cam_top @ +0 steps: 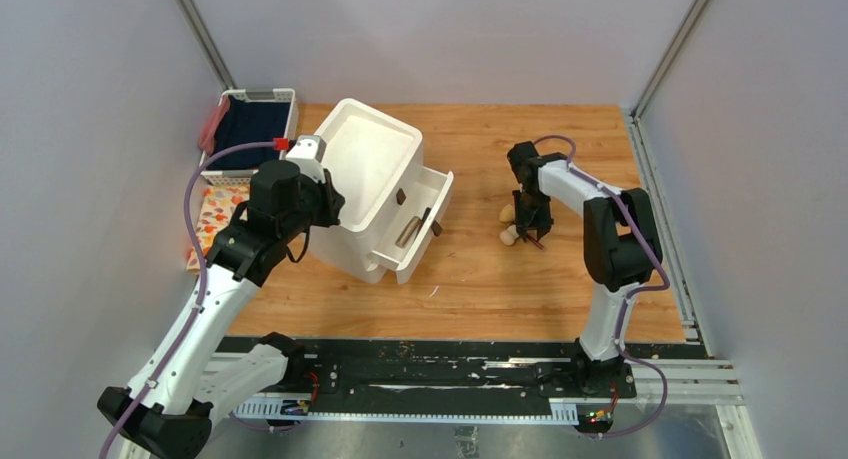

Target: Organize the makeup

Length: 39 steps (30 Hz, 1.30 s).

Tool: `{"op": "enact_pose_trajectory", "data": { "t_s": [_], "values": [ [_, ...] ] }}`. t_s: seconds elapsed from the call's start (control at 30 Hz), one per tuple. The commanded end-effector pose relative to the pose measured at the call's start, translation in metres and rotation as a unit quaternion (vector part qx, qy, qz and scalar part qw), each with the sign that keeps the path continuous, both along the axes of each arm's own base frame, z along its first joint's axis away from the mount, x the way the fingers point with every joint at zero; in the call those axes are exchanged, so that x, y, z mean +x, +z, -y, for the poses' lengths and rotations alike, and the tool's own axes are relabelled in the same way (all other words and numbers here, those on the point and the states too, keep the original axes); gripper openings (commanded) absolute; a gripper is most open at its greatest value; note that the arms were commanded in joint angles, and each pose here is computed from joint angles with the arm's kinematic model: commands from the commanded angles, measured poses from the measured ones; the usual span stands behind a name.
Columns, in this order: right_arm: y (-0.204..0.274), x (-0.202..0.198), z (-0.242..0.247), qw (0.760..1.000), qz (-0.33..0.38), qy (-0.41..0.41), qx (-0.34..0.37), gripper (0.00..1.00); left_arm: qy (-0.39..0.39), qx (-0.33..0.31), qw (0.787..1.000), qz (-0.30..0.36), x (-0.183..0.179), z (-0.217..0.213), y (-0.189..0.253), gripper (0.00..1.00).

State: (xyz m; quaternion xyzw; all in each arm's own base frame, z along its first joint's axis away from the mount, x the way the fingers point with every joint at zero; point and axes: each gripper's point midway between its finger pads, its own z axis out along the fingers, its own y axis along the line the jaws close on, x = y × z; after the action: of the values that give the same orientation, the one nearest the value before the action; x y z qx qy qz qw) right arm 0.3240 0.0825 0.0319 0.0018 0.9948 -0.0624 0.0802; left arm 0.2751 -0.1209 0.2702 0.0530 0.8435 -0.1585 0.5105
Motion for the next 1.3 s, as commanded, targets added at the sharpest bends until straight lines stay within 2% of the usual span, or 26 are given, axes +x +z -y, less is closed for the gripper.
{"op": "enact_pose_trajectory", "data": {
  "t_s": [0.0,0.3,0.33,0.47,0.5,0.67,0.93,1.13,1.27],
  "values": [
    [-0.003,0.014,0.004,1.000,0.001,0.005,0.011,0.36,-0.004,0.001,1.000,0.000,0.002,0.003,0.000,0.00],
    [-0.021,0.010,-0.009,0.998,-0.027,0.009,0.050,0.32,-0.006,0.000,1.000,-0.007,0.003,0.005,-0.004,0.00],
    [-0.022,0.008,-0.013,0.998,-0.029,0.009,0.060,0.29,-0.005,0.000,1.000,-0.006,0.003,0.005,-0.003,0.00],
    [-0.020,0.004,-0.018,0.997,-0.026,0.001,0.075,0.02,-0.005,0.001,1.000,-0.005,0.003,0.004,-0.003,0.00],
    [-0.016,0.003,-0.018,0.997,-0.020,-0.002,0.072,0.00,-0.004,0.001,1.000,-0.003,0.003,0.004,-0.002,0.00],
    [0.012,0.003,-0.005,0.998,0.028,-0.025,0.050,0.00,-0.006,0.000,1.000,-0.005,0.003,0.005,-0.003,0.00],
    [0.101,-0.001,-0.021,0.986,0.135,-0.021,0.093,0.00,-0.008,-0.005,1.000,-0.007,0.002,0.006,-0.003,0.00],
    [0.160,-0.012,-0.097,0.961,0.177,0.056,0.205,0.00,-0.010,-0.011,1.000,-0.008,0.003,0.009,-0.003,0.00],
    [0.192,-0.020,-0.164,0.932,0.190,0.117,0.287,0.00,-0.009,-0.011,1.000,-0.003,0.001,0.007,0.000,0.00]
  ]
}}
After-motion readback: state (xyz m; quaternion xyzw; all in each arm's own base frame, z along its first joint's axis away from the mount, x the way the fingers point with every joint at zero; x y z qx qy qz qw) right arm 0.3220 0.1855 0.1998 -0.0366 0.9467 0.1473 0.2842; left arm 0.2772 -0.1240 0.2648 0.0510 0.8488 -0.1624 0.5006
